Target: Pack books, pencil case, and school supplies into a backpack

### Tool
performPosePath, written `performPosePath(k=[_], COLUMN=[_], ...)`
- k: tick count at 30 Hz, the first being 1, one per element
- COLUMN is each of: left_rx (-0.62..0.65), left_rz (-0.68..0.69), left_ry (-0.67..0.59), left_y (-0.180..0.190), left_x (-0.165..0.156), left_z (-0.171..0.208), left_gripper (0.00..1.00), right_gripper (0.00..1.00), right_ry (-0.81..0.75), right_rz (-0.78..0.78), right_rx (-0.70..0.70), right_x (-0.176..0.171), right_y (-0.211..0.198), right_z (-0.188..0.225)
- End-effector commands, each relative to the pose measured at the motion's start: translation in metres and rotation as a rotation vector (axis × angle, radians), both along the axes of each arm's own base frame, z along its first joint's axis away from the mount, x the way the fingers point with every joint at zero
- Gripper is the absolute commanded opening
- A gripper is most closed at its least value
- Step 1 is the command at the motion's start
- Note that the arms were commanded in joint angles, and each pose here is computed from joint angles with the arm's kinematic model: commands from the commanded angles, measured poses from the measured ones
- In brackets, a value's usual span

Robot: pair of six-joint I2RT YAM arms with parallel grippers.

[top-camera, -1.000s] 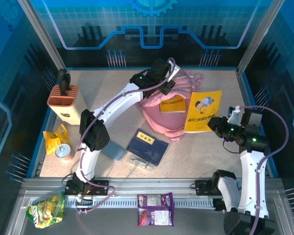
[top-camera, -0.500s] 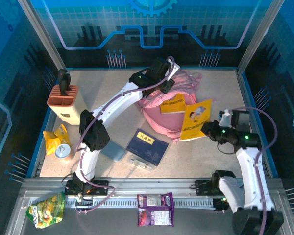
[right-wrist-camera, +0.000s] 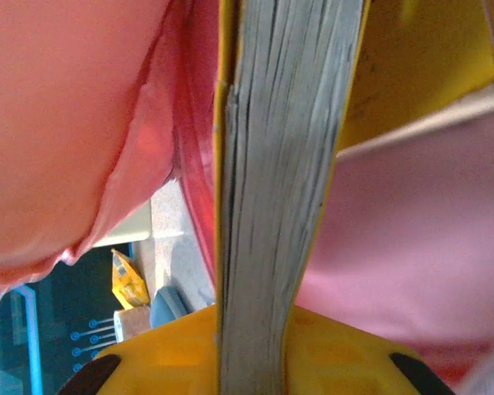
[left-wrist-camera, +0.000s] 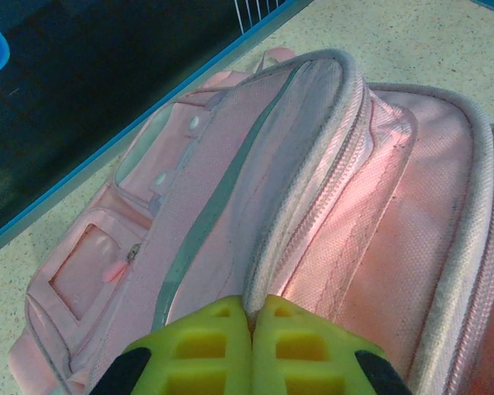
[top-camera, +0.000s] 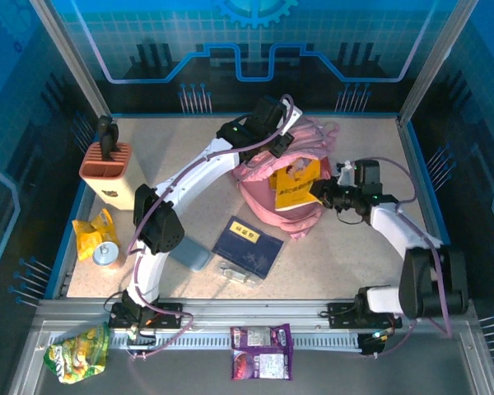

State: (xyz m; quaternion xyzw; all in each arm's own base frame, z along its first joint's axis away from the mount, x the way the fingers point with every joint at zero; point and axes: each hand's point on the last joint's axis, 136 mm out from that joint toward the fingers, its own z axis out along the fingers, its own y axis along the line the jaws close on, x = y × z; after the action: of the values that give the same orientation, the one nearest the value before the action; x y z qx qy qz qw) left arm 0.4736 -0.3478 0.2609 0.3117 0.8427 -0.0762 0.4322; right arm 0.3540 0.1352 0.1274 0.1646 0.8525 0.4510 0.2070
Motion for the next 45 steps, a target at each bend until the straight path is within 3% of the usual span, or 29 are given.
performPosePath(k=[1, 6, 10, 18, 22, 24, 28, 34, 40, 45], left_rx=[-0.105, -0.105, -0.097, -0.122, -0.128, -0.131, -0.135, -0.159, -0.125, -0.108], left_rz=[0.003, 0.000, 0.004, -0.009, -0.012, -0.014, -0.015, -0.023, -0.008, 0.008], left_ry=[-0.147, -0.136, -0.135, -0.122, -0.120, -0.119, -0.120, -0.095, -0.095, -0.067], left_y=[0.008, 0.008, 0.010, 0.006, 0.006, 0.005, 0.004, 0.000, 0.004, 0.008], left_x=[-0.004, -0.006, -0.006, -0.008, -0.009, -0.010, -0.009, -0.011, -0.008, -0.008], left_z=[0.079, 0.078, 0.077, 0.076, 0.077, 0.078, 0.078, 0.074, 0.068, 0.055], left_gripper=[0.00, 0.00, 0.00, 0.00, 0.00, 0.00, 0.00, 0.00, 0.00, 0.00], right_gripper=[0.22, 0.42, 0.61, 0.70, 0.70, 0.64, 0.46, 0.35, 0.34, 0.42], right_ry=[-0.167, -0.110, -0.093, 0.045, 0.056, 0.057, -0.002, -0.053, -0.188, -0.207], right_rz=[0.025, -0.003, -0.033, -0.024, 0.005, 0.017, 0.053, 0.032, 0.020, 0.062], right_rx=[0.047, -0.035, -0.147, -0.383, -0.430, -0.440, -0.352, -0.311, -0.302, -0.305], right_x=[0.045, 0.075, 0.062, -0.004, -0.023, -0.024, -0.011, 0.028, 0.059, 0.025], right_y=[0.012, 0.004, -0.008, -0.028, -0.022, -0.018, 0.014, 0.038, 0.052, 0.049], right_z=[0.026, -0.005, -0.010, -0.036, -0.047, -0.051, -0.045, -0.048, -0.029, -0.025])
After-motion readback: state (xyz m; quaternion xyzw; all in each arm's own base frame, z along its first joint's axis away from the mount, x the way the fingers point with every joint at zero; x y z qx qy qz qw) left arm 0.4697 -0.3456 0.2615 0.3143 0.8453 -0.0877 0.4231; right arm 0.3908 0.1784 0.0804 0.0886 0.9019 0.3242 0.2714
